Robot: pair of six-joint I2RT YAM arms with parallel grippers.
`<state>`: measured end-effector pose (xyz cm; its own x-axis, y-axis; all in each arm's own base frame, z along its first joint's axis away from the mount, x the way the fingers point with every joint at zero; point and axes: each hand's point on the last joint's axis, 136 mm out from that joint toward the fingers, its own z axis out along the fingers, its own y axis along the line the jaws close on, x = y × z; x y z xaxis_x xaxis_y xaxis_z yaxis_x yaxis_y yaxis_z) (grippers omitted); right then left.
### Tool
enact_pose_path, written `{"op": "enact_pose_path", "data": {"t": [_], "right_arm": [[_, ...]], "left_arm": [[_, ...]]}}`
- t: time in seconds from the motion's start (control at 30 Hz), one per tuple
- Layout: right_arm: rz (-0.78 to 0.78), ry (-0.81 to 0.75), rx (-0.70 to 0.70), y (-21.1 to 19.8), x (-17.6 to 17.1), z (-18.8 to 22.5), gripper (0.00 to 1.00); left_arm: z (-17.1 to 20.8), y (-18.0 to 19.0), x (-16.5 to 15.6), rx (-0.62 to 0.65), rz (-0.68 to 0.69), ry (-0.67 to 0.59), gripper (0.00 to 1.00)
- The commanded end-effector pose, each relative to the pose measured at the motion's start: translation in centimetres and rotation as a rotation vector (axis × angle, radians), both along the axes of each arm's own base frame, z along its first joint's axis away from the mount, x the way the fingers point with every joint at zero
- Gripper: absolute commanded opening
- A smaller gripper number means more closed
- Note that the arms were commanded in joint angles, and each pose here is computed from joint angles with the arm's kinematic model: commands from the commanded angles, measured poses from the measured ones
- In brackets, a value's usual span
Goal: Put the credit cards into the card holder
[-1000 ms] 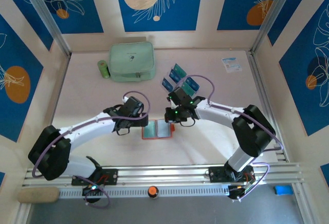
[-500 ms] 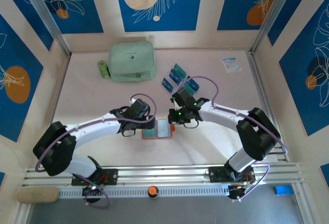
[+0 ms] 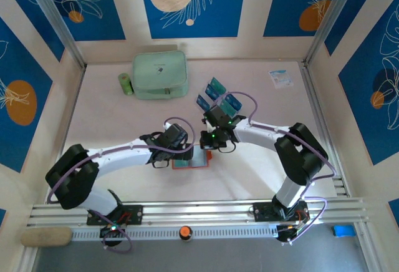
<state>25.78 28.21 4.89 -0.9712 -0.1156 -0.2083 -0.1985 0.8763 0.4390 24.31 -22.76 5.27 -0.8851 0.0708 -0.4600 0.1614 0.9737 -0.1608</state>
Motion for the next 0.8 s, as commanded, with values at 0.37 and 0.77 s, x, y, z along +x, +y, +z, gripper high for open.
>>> {"op": "enact_pose_path", "data": {"t": [0.37,0.77], "right_arm": [[0.026,0.047,0.016,0.6,-0.1,-1.7,0.00],[0.038,0.118,0.072,2.3,-1.1,-3.3,0.00]], "left_arm": [[-0.1,-1.0,0.1,-0.006,-0.023,0.002,1.00],[-0.7,-1.2,-0.1,0.003,-0.040,0.010,1.00]]}}
